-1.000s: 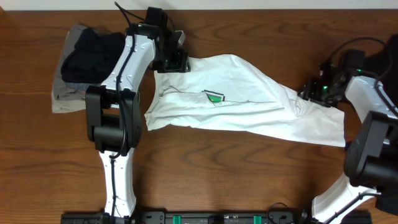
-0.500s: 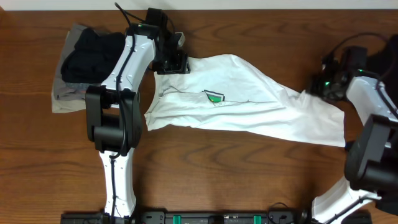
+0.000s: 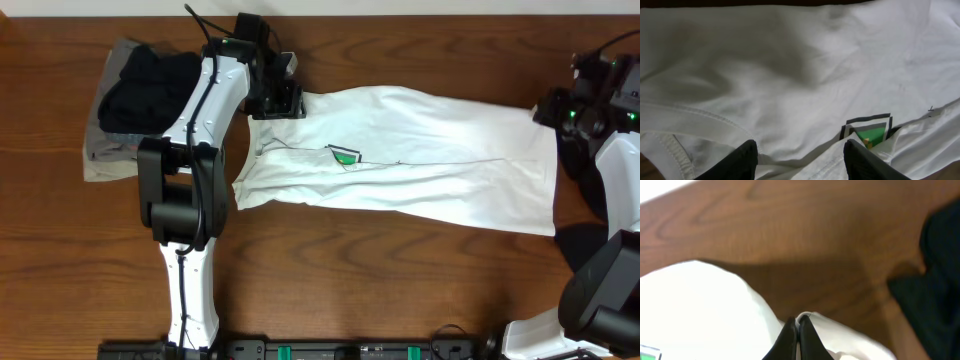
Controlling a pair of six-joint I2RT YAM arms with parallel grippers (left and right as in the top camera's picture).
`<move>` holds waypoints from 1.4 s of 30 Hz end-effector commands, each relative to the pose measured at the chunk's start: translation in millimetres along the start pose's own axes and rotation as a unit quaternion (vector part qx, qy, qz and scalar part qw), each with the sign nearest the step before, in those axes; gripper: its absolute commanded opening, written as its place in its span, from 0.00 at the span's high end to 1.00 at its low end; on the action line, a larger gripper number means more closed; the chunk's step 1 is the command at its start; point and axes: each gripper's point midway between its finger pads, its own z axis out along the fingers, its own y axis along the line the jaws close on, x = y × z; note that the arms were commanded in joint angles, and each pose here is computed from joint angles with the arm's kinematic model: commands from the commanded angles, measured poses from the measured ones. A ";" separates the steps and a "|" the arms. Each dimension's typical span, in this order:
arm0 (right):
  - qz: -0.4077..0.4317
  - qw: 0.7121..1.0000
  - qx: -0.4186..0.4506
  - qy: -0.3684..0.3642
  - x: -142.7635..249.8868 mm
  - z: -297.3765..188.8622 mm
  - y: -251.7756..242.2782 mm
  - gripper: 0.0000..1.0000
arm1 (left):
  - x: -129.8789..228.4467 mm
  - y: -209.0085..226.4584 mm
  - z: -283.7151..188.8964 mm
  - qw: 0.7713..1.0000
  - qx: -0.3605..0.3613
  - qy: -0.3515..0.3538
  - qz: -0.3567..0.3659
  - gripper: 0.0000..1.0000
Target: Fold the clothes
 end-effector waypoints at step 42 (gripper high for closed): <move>0.122 0.967 0.122 0.186 104.0 -16.2 -35.1 0.67 | -44.9 -16.7 -38.9 0.983 -0.007 -0.076 0.167 0.27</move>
